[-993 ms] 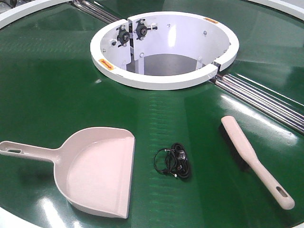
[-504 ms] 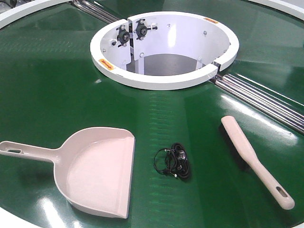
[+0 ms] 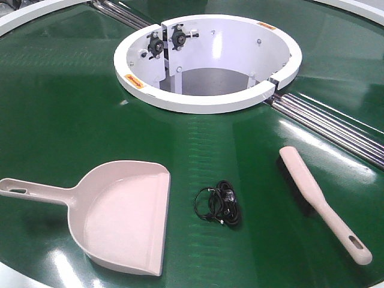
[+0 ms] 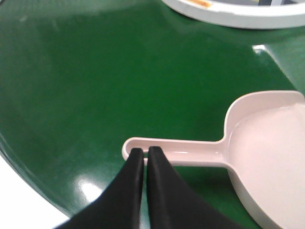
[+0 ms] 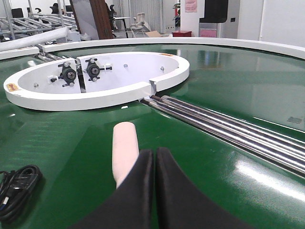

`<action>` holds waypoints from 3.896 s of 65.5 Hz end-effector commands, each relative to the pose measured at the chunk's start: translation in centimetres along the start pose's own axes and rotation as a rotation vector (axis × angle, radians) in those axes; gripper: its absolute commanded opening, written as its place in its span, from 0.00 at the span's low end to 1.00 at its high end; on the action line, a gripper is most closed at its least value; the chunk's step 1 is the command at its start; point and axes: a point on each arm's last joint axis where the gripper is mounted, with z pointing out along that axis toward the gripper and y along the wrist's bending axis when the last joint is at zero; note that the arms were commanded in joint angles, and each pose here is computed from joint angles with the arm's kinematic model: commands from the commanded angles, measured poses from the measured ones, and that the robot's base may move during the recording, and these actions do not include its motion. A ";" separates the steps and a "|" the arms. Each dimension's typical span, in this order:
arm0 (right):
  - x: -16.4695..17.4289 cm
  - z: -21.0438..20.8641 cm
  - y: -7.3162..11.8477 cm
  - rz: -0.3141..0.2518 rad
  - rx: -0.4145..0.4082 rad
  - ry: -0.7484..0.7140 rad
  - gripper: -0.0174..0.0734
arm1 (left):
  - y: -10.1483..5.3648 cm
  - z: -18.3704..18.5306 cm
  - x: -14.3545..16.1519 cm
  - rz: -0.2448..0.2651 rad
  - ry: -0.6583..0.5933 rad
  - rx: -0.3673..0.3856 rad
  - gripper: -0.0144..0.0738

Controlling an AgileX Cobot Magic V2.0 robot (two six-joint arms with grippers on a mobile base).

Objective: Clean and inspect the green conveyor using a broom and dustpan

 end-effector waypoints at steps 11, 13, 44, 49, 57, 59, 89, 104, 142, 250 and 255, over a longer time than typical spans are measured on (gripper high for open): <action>-0.1 0.0 0.1 -0.016 -0.006 -0.072 0.18 | 0.1 0.3 -1.6 -0.015 -0.066 -0.001 0.28; -0.1 0.0 0.1 -0.016 -0.006 -0.072 0.18 | 0.1 0.3 -1.6 -0.013 -0.067 -0.002 0.30; -0.1 0.0 0.1 -0.016 -0.006 -0.072 0.18 | -0.1 0.2 -1.6 -0.069 -0.070 0.027 0.80; -0.1 0.0 0.1 -0.016 -0.006 -0.072 0.18 | -0.1 0.1 -1.8 -0.079 -0.065 0.033 0.80; -0.1 0.0 0.1 -0.016 -0.006 -0.072 0.18 | 0.1 -0.1 -3.5 -0.066 -0.009 0.040 0.80; -0.1 0.0 0.1 -0.016 -0.006 -0.072 0.18 | 0.2 -0.1 -4.1 -0.061 0.011 0.043 0.80; -0.1 0.0 0.1 -0.016 -0.006 -0.072 0.18 | -1.4 4.2 -12.6 0.481 0.316 0.511 0.80; -0.1 0.0 0.1 -0.016 -0.006 -0.072 0.18 | -1.6 8.3 -12.8 0.690 0.284 0.540 0.80; -0.1 0.0 0.1 -0.016 -0.006 -0.072 0.18 | -3.2 10.8 -12.0 1.104 0.339 0.522 0.80; -0.1 0.0 0.1 -0.016 -0.006 -0.072 0.18 | -5.7 18.1 -4.0 1.388 0.471 0.671 0.25; -0.1 0.0 0.1 -0.016 -0.006 -0.072 0.18 | -5.9 17.8 -4.2 1.394 0.458 0.669 0.15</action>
